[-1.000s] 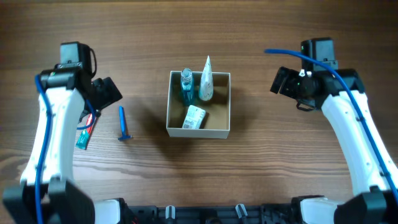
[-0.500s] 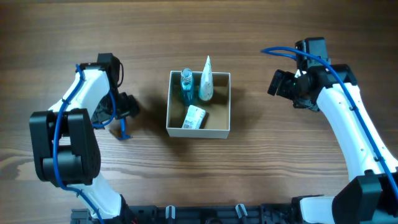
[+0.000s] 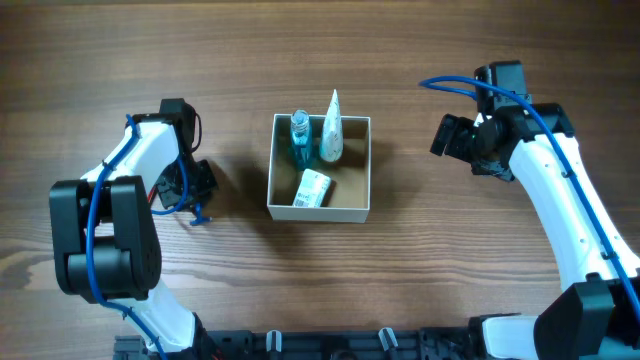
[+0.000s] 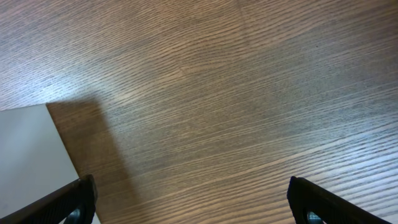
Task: Pack container
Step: 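Grasp the blue Gillette razor with the left gripper, then drop the razor into the box with the left gripper, then grasp the Colgate toothpaste tube with the left gripper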
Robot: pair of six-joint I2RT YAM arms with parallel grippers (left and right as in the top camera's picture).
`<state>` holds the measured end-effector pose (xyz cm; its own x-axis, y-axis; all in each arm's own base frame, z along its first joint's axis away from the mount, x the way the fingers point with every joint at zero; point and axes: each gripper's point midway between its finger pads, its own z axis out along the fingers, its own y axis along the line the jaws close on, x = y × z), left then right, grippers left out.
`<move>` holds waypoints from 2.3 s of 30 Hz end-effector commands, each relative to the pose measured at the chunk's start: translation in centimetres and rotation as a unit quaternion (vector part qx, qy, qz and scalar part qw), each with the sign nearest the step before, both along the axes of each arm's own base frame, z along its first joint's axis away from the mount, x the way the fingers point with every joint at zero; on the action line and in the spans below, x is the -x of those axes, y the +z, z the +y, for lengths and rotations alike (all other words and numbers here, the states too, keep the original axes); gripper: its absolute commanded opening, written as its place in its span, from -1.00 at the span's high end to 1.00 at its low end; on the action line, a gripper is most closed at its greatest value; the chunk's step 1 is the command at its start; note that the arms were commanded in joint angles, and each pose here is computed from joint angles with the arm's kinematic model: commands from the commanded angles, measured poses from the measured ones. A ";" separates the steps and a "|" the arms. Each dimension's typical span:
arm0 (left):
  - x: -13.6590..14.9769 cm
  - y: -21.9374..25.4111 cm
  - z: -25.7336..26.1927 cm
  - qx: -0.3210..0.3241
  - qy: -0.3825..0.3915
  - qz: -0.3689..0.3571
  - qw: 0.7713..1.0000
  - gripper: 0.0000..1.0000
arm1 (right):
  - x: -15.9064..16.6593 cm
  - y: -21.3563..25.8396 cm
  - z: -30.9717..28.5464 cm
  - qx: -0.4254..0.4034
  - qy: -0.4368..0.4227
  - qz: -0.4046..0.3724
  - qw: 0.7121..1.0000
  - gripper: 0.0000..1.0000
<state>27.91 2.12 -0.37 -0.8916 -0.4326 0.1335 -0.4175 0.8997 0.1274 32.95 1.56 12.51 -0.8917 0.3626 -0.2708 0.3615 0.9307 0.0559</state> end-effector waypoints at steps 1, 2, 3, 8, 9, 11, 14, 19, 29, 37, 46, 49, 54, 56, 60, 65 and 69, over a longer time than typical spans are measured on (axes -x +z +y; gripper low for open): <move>1.0 -0.9 0.8 -0.024 -0.005 0.021 0.999 0.56 | 0.2 -0.4 0.2 -0.006 -0.006 0.008 1.000 -0.98; 0.9 -0.9 0.8 -0.024 -0.005 0.018 1.000 0.61 | 0.2 -0.4 0.2 -0.006 -0.006 0.008 1.000 -0.98; 0.7 -0.9 0.9 -0.026 -0.006 0.016 1.000 0.70 | 0.2 -0.4 0.2 -0.006 -0.006 0.008 1.000 -0.97; -1.0 0.2 1.2 -0.036 -0.007 -0.005 0.999 0.86 | 0.2 -0.4 0.2 -0.006 -0.006 0.008 1.000 -0.97; -1.5 0.8 1.3 -0.036 -0.007 -0.010 0.999 0.91 | 0.2 -0.4 0.2 -0.006 -0.006 0.008 1.000 -0.97; -2.3 2.5 1.3 -0.036 -0.006 -0.019 0.999 0.92 | 0.2 -0.4 0.2 -0.005 -0.006 0.008 1.000 -0.97; -4.7 7.5 0.5 -0.036 -0.028 -0.085 0.995 0.92 | 0.1 -0.4 0.2 -0.004 -0.007 0.005 1.000 -0.97; -5.8 19.2 -8.8 0.024 -0.331 -0.286 0.899 0.92 | -0.3 -0.3 0.2 -0.005 -0.007 -0.003 1.000 -0.97; 0.6 21.4 -20.3 0.099 -0.701 -0.286 0.645 0.92 | -0.7 -0.1 0.2 -0.006 -0.007 -0.012 1.000 -0.97; 0.1 15.1 -22.4 0.133 -0.728 -0.196 0.644 0.91 | -0.9 -0.1 0.2 -0.005 -0.009 -0.017 1.000 -0.97; -1.2 16.2 -21.5 0.098 -0.685 -0.201 0.694 -0.61 | -0.9 -0.1 0.0 0.001 -0.009 -0.016 1.000 -0.97; -3.4 22.5 -17.3 0.025 -0.581 -0.283 0.763 -0.78 | -0.9 -0.1 -0.1 0.001 -0.009 -0.016 1.000 -0.97; -5.3 24.2 0.4 -0.043 -0.245 -0.325 0.912 -0.99 | -1.0 0.0 0.0 0.001 -0.009 -0.018 1.000 -0.98; -4.5 21.3 5.8 -0.046 -0.146 -0.304 0.940 -1.00 | -1.0 0.0 0.0 0.002 -0.008 -0.018 1.000 -0.98; -3.2 13.4 10.0 -0.021 -0.071 -0.253 0.965 -0.94 | -1.0 0.0 0.0 0.001 -0.008 -0.018 1.000 -0.98; -3.1 6.8 10.2 0.008 -0.054 -0.188 0.981 -0.99 | -1.0 0.0 0.0 0.001 -0.007 -0.017 1.000 -0.98; -3.1 2.7 10.2 0.028 -0.050 -0.146 0.988 -0.99 | -0.9 -0.1 0.0 0.002 -0.007 -0.015 1.000 -0.98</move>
<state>31.21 12.59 4.67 -0.9320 -0.3187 -0.1727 -0.3208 0.9470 -0.0161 33.94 1.63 12.81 -0.8794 0.3636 -0.3072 0.3589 0.9304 0.0738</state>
